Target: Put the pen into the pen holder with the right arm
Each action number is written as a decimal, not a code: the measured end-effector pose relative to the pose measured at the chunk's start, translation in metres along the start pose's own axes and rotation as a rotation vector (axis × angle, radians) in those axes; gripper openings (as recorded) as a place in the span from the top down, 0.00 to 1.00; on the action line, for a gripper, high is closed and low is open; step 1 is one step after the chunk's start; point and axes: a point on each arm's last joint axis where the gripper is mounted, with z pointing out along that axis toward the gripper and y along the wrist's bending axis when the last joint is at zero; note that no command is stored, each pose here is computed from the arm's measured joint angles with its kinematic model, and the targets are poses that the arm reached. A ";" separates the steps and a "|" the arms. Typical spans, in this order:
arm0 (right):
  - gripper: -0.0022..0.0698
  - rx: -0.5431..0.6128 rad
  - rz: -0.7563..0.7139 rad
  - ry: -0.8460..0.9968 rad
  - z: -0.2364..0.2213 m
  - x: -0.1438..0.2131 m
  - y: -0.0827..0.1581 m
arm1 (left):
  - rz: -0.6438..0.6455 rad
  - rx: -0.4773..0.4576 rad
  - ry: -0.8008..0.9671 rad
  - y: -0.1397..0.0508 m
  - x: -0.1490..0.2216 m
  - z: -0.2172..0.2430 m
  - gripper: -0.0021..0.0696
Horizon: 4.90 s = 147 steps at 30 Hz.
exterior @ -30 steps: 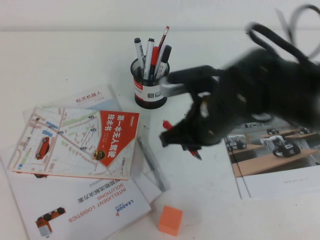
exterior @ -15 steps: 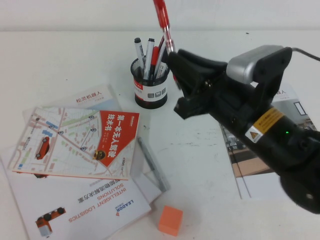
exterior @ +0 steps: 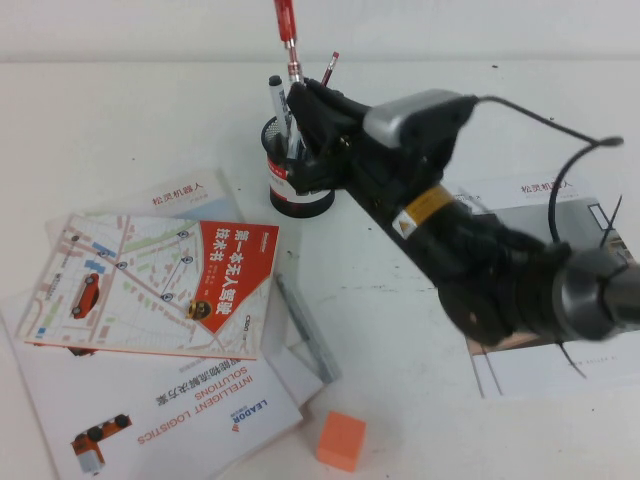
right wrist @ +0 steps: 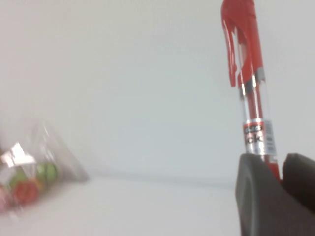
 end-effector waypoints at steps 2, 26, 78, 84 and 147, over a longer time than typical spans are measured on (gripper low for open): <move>0.89 0.002 -0.034 0.060 0.011 -0.003 -0.006 | 0.000 0.000 0.000 0.000 0.000 0.000 0.97; 0.89 -0.277 0.243 0.051 0.035 -0.038 -0.083 | 0.000 0.000 0.000 0.000 0.000 0.000 0.97; 0.56 -0.256 0.135 0.074 0.068 0.062 -0.140 | 0.000 0.000 0.000 0.000 0.000 0.000 0.97; 0.77 -0.249 0.241 0.048 0.070 0.051 -0.140 | 0.000 0.000 0.000 0.000 0.000 0.000 0.97; 1.00 0.601 -0.321 0.282 -0.283 -0.181 0.020 | 0.000 0.000 0.000 0.000 0.000 0.000 0.97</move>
